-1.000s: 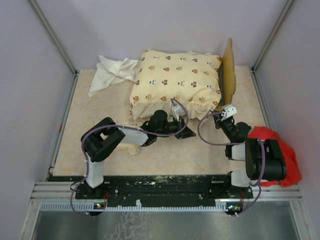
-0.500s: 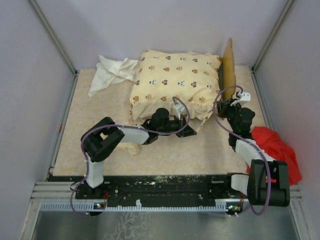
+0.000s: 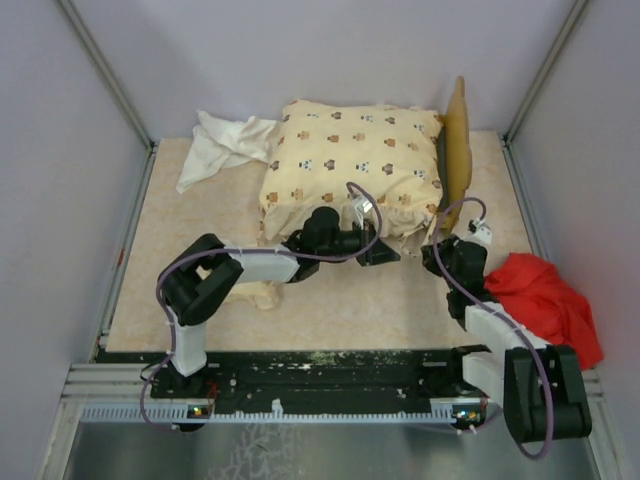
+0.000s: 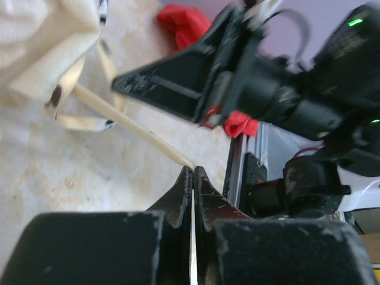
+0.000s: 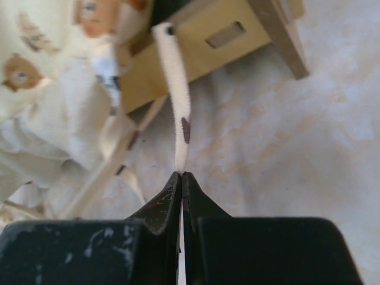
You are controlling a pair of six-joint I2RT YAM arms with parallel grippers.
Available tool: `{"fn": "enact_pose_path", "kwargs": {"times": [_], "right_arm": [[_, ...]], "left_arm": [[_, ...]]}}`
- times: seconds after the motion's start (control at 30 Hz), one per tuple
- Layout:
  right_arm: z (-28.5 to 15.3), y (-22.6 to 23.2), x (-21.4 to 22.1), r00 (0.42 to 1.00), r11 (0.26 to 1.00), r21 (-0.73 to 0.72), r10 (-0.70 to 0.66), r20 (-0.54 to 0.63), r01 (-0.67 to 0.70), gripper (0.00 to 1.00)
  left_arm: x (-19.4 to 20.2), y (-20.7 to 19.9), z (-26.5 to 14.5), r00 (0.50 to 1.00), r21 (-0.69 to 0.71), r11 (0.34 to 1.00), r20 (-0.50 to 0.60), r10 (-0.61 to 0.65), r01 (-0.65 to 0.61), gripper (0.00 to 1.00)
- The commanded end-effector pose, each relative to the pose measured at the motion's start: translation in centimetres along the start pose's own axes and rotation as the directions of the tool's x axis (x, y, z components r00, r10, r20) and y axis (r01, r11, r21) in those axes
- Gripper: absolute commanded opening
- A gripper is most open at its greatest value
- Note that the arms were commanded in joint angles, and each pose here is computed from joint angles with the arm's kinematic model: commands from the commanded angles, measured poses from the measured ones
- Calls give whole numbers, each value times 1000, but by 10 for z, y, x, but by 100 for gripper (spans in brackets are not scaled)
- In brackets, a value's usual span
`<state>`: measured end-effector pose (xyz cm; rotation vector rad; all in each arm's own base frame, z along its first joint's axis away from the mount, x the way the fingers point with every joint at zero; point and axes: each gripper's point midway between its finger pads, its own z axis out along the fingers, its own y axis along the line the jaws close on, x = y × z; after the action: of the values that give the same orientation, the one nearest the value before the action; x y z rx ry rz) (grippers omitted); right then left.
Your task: Set up the pet bed
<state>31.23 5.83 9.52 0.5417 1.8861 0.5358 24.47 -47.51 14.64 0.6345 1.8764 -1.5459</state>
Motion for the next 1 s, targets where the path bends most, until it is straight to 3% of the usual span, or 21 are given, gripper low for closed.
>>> {"fn": "enact_pose_path", "kwargs": {"times": [0.0, 0.17, 0.47, 0.87, 0.97], "right_arm": [[17, -13, -7, 996, 996, 69, 58, 72, -63, 0], [36, 0, -18, 984, 997, 16, 75, 160, -78, 0], [57, -32, -8, 984, 983, 163, 55, 168, -83, 0], [61, 17, 12, 988, 990, -2, -138, 73, 138, 0], [53, 2, 7, 978, 987, 36, -161, 135, 158, 0]], "left_arm": [[-55, -43, 0, 995, 107, 993, 96, 41, -52, 0], [-69, -54, 6, 993, 141, 989, 110, 34, -50, 0], [-55, -77, -20, 997, 208, 978, 78, 5, -22, 0], [-48, -28, -55, 995, 13, 1000, 103, 12, -14, 0], [-48, -35, -60, 994, 23, 999, 103, 25, -28, 0]]}}
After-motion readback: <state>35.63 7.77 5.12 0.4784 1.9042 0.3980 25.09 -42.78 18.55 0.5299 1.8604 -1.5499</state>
